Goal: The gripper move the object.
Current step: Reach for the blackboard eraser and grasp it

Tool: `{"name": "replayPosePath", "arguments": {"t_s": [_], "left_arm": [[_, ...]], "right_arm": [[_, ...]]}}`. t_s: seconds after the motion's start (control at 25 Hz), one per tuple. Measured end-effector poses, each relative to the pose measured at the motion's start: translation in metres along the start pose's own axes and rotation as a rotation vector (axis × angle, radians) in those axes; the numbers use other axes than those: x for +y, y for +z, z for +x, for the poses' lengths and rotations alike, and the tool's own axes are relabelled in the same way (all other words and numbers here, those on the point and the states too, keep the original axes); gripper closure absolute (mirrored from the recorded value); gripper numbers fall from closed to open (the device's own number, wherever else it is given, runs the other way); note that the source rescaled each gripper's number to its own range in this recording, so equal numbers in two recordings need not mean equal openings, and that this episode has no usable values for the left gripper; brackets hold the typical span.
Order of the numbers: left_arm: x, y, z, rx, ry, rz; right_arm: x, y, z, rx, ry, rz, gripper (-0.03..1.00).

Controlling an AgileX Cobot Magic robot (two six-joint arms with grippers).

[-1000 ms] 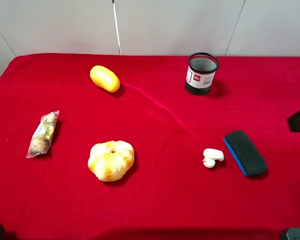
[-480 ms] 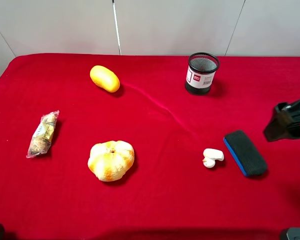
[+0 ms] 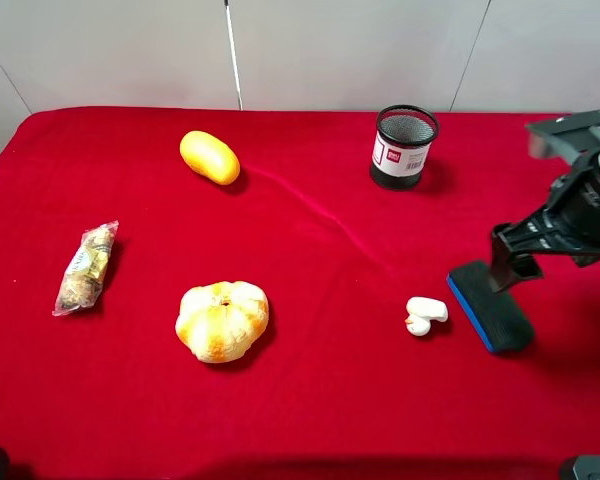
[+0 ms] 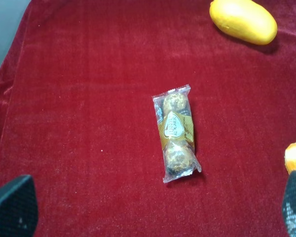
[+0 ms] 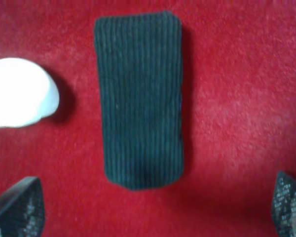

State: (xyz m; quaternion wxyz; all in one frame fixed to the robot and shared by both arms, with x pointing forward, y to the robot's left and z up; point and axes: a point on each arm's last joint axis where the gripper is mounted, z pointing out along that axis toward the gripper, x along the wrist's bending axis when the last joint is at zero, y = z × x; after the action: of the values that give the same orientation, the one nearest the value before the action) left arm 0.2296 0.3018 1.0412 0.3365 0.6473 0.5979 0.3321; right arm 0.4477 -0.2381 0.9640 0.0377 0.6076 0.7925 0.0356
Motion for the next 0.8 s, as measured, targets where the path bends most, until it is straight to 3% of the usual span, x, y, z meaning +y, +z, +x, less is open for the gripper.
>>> {"name": "replayPosePath", "arguments": {"t_s": [0.8], "left_arm": [[0.000, 0.000, 0.000, 0.000, 0.000, 0.000]], "right_arm": [[0.019, 0.050, 0.000, -0.021, -0.028, 0.052, -0.03]]}}
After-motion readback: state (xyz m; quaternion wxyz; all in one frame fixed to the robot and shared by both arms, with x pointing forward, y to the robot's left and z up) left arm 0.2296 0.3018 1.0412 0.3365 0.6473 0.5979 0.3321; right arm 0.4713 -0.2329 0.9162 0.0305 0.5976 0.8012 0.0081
